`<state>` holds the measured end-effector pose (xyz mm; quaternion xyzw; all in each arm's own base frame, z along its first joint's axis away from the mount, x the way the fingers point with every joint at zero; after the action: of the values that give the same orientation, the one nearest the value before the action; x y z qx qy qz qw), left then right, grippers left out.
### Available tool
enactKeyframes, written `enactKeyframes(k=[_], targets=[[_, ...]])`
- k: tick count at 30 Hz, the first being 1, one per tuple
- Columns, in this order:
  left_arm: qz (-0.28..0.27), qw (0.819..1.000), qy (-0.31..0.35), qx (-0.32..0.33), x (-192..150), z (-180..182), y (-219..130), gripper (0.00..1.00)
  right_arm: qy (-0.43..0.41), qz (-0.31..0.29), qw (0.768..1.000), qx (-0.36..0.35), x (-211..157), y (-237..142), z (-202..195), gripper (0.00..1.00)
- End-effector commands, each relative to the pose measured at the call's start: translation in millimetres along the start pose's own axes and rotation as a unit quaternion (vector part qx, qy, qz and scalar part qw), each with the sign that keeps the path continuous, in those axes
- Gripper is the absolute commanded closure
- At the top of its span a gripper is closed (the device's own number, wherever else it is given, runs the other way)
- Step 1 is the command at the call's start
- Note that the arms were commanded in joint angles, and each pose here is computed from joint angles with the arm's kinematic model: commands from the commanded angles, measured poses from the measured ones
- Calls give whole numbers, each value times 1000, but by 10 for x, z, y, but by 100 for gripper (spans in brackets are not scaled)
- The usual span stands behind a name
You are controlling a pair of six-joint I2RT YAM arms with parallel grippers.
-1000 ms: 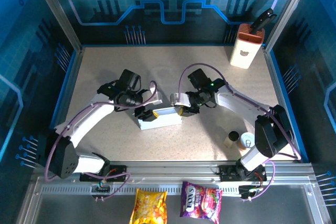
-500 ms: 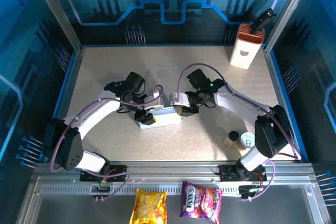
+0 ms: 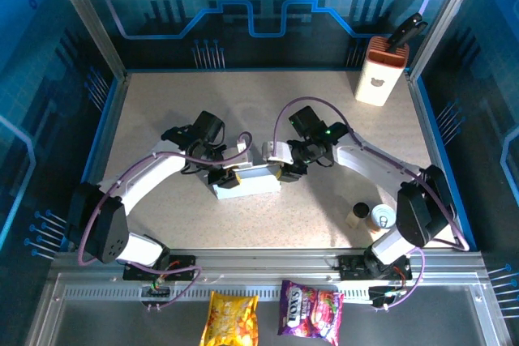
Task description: Fold the paper box
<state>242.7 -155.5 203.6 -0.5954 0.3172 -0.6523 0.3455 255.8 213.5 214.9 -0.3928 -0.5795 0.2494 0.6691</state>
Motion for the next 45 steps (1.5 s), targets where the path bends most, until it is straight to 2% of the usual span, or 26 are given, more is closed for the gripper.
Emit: enactKeyframes(k=[1,4,8,12,17,22,34,38,45], targets=[[-3,1000,0,-15,-27,-57,51,60,36,-34,998,-36,109,-240,62,42],[-4,1000,0,-15,-32,-60,60,60,90,-52,993,-63,103,-359,98,41],[1,1000,-2,-19,-47,-57,82,61,227,-66,960,-147,109,-528,22,50],[0,1000,-3,-21,-42,-52,80,63,332,-39,933,-135,69,-600,68,53],[-2,1000,-1,-17,-39,-58,65,63,332,-40,940,-62,83,-586,203,48],[-5,1000,-1,-18,-27,-47,68,63,341,-20,939,-43,80,-470,171,52],[-4,1000,-1,-18,-25,-51,61,64,364,6,930,-60,138,-245,87,73],[-1,1000,-1,-18,-36,-50,66,64,386,8,920,-66,135,-221,130,83],[-4,1000,-1,-17,-28,-49,68,64,424,3,901,-90,205,-214,231,93]])
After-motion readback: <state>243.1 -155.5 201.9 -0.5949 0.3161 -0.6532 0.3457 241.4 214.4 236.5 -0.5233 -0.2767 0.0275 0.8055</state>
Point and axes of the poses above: each hand's point on the last joint's axis, 136 mm out from that joint toward the fingers, its own y axis out along the fingers, its own z axis along the line the jaws close on, x = y × z, the point moved 9 cm from there along -y, back along the fingers, and after that the axes turned 14 degrees about y, right-handed, at the moved point
